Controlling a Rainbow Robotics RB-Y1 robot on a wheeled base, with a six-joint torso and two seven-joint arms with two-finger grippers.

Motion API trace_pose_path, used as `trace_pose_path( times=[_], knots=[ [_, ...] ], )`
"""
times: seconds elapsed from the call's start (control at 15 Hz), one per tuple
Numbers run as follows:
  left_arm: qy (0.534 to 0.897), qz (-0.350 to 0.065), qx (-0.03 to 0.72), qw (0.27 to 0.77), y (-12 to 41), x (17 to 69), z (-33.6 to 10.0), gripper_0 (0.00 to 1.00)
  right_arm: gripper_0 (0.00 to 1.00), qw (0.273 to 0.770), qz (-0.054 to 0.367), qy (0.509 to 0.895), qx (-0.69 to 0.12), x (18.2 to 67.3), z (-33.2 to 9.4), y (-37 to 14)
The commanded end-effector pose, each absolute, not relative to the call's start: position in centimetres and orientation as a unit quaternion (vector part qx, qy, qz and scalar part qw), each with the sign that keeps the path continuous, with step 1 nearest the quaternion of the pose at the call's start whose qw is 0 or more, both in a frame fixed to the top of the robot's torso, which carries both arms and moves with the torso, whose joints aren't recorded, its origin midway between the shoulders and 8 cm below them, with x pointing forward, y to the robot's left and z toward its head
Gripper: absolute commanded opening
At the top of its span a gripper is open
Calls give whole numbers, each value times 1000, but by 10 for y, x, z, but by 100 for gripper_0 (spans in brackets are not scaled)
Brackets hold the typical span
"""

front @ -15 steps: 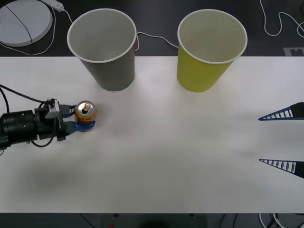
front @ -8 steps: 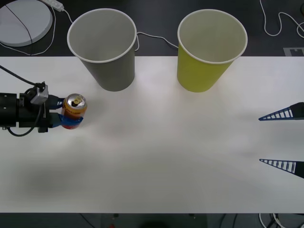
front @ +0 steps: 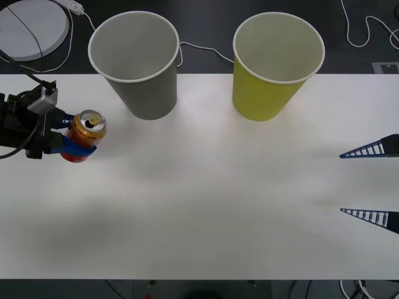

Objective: Put the can into the green bin and the plastic bottle into the gray bin

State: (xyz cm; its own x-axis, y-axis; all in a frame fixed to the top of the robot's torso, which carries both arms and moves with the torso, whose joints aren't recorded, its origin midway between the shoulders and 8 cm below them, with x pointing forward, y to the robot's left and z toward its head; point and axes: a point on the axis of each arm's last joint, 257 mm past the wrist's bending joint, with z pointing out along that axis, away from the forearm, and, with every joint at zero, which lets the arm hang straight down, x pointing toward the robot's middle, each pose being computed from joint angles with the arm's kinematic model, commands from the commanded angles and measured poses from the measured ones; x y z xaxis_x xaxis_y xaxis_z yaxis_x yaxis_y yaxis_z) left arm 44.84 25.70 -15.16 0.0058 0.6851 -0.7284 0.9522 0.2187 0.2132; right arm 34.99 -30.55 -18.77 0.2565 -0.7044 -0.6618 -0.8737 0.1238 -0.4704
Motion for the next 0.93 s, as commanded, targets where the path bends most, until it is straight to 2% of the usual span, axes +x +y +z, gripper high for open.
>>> trace_pose_path(
  times=[0.07, 0.47, 0.6, 0.93],
  knots=[
    [698, -155, 594, 368, 247, 445, -128, 1, 100, 446, 95, 602, -655, 350, -188, -305],
    [702, -125, 609, 347, 198, 411, -99, 0, 100, 446, 95, 602, -655, 350, -188, -305],
    [710, -131, 598, 347, 179, 400, -87, 0, 100, 446, 95, 602, -655, 350, -188, -305],
    [726, -125, 590, 331, 139, 411, -53, 1, 100, 446, 95, 602, -655, 350, -188, -305]
  ],
)
